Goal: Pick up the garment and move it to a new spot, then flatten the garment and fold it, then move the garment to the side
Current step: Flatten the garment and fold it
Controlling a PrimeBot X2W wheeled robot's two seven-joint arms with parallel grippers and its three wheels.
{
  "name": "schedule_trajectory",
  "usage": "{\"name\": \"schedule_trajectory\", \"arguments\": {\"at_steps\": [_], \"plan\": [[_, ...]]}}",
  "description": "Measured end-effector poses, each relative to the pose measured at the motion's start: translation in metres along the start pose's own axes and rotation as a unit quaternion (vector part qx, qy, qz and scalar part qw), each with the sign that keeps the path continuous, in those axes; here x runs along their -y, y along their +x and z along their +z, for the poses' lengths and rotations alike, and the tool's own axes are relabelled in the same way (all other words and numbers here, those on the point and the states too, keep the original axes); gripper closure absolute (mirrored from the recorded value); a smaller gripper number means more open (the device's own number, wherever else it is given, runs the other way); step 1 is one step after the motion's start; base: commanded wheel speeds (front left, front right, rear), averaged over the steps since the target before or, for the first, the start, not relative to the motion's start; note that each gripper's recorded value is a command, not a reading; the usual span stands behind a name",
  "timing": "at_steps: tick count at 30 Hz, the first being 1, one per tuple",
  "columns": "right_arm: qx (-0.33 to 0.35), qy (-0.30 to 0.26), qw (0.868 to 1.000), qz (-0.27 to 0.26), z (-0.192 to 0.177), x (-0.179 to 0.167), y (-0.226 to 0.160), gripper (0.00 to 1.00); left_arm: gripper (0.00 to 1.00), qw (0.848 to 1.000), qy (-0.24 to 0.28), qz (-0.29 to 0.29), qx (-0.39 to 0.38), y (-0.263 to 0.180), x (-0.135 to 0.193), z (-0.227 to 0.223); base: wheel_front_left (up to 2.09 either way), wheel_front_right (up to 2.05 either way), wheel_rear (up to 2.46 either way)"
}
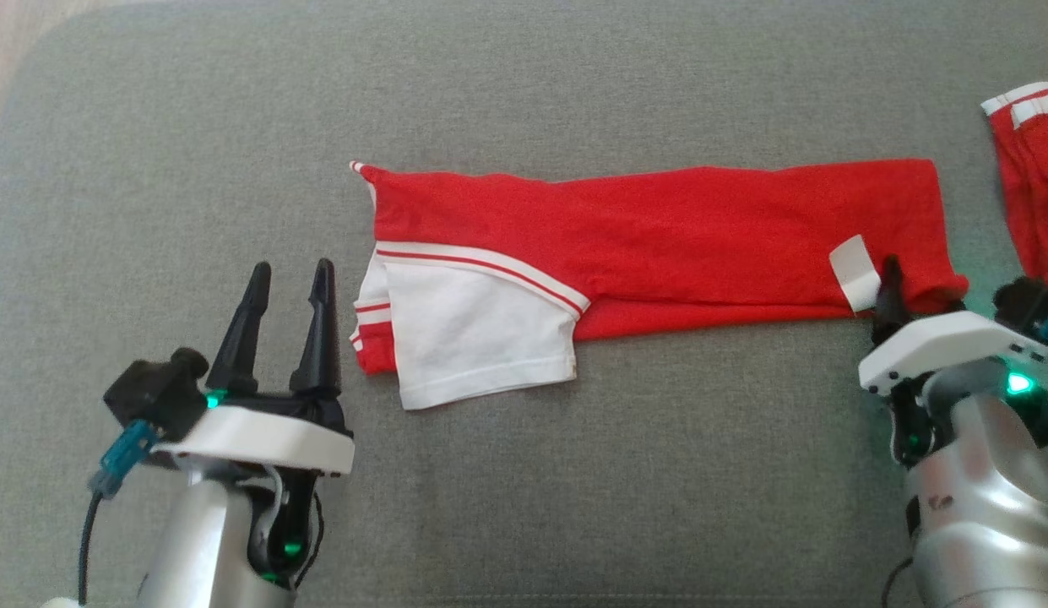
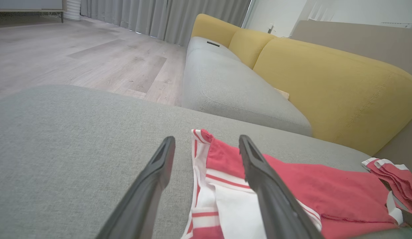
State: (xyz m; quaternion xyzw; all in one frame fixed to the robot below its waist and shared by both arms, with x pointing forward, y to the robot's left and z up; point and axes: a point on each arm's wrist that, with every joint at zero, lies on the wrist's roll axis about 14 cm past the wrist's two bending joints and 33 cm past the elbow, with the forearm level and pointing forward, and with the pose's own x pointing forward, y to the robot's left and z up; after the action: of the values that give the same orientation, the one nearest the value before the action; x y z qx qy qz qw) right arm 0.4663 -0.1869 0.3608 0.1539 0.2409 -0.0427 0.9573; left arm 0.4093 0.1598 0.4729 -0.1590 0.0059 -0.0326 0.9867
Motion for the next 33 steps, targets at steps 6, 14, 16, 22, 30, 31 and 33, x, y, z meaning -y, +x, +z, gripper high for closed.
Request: {"name": "schedule_trajectory", "arguments": {"at_steps": [6, 14, 16, 22, 30, 31, 33], "plan": [[0.002, 0.008, 1.000, 0.004, 0.000, -0.003, 0.001, 1.00, 0.00, 1.000, 0.000, -0.011, 0.006, 0.007, 0.006, 0.003, 0.00, 0.00, 0.00], [0.041, 0.002, 0.999, -0.033, 0.019, 0.024, -0.007, 1.00, 0.00, 1.000, -0.001, -0.016, 0.012, 0.007, 0.011, 0.008, 0.00, 0.00, 0.00], [0.048, 0.000, 0.998, -0.044, 0.025, 0.032, -0.009, 1.00, 0.00, 1.000, -0.001, -0.016, 0.014, 0.007, 0.011, 0.009, 0.00, 0.00, 0.00], [0.096, -0.011, 0.993, -0.061, 0.057, 0.045, -0.017, 1.00, 0.00, 1.000, 0.000, -0.018, 0.022, 0.003, 0.013, 0.016, 0.00, 0.00, 0.00], [0.141, -0.040, 0.988, 0.044, 0.089, -0.032, -0.020, 1.00, 0.00, 0.999, -0.001, -0.017, 0.041, -0.007, 0.014, 0.030, 0.00, 0.00, 0.00], [0.141, -0.040, 0.987, 0.068, 0.089, -0.049, -0.021, 1.00, 0.00, 0.999, -0.001, -0.016, 0.044, -0.009, 0.013, 0.032, 0.00, 0.00, 0.00], [0.134, -0.046, 0.982, 0.123, 0.085, -0.086, -0.026, 1.00, 0.00, 0.999, 0.000, -0.013, 0.047, -0.014, 0.011, 0.035, 0.00, 0.00, 0.00]]}}
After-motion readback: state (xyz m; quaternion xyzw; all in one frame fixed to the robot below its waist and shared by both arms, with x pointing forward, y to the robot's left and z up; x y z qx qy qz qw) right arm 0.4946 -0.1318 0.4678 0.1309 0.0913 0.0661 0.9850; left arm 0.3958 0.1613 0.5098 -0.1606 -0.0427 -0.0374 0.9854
